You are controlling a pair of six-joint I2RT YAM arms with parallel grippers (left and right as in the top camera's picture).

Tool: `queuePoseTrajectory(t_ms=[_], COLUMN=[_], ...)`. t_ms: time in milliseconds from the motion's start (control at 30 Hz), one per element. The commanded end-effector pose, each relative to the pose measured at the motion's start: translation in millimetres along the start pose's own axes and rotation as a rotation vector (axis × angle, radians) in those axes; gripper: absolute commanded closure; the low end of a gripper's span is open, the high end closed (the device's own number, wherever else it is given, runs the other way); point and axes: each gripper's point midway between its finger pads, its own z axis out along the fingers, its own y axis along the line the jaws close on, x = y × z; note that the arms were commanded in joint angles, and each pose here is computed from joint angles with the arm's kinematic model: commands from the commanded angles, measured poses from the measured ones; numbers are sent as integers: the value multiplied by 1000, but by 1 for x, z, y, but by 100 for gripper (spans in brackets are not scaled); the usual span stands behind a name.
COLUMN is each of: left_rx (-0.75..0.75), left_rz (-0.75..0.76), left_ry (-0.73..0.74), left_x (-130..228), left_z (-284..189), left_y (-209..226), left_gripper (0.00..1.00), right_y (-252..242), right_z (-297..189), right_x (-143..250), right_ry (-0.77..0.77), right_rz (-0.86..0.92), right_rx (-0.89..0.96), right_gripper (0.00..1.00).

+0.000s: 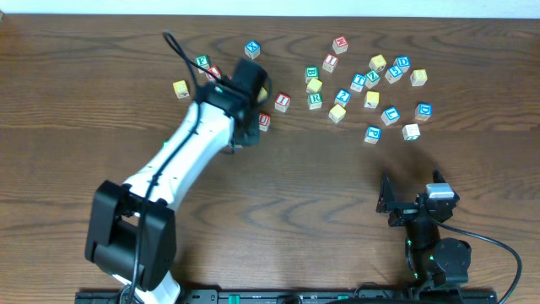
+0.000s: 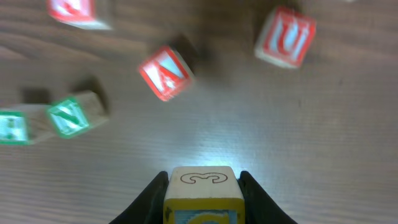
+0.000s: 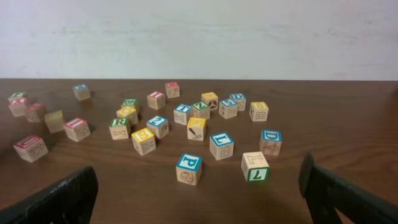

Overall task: Spell out CORL
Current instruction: 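Carry the C block toward the front and set it down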

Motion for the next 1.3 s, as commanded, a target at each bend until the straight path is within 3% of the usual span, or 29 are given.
queuePoseTrajectory(t_ms=[0,600,967,1267], left_rx=[-9,128,119,159], left_rz=[28,92,74,55], left_ry=[43,-35,-13,-51], left_x=[28,33,51,44], left_z=[18,46,64,67], left_y=[-7,-45,-38,-46], left_gripper=[92,92,92,92], right_y=[-3,-3,-3,-3], right_z=[0,0,0,0], right_x=[0,1,1,1], right_ry=[0,1,1,1], right_rz=[7,7,7,7], right_rx=[15,15,15,15], right_gripper=[1,1,1,1])
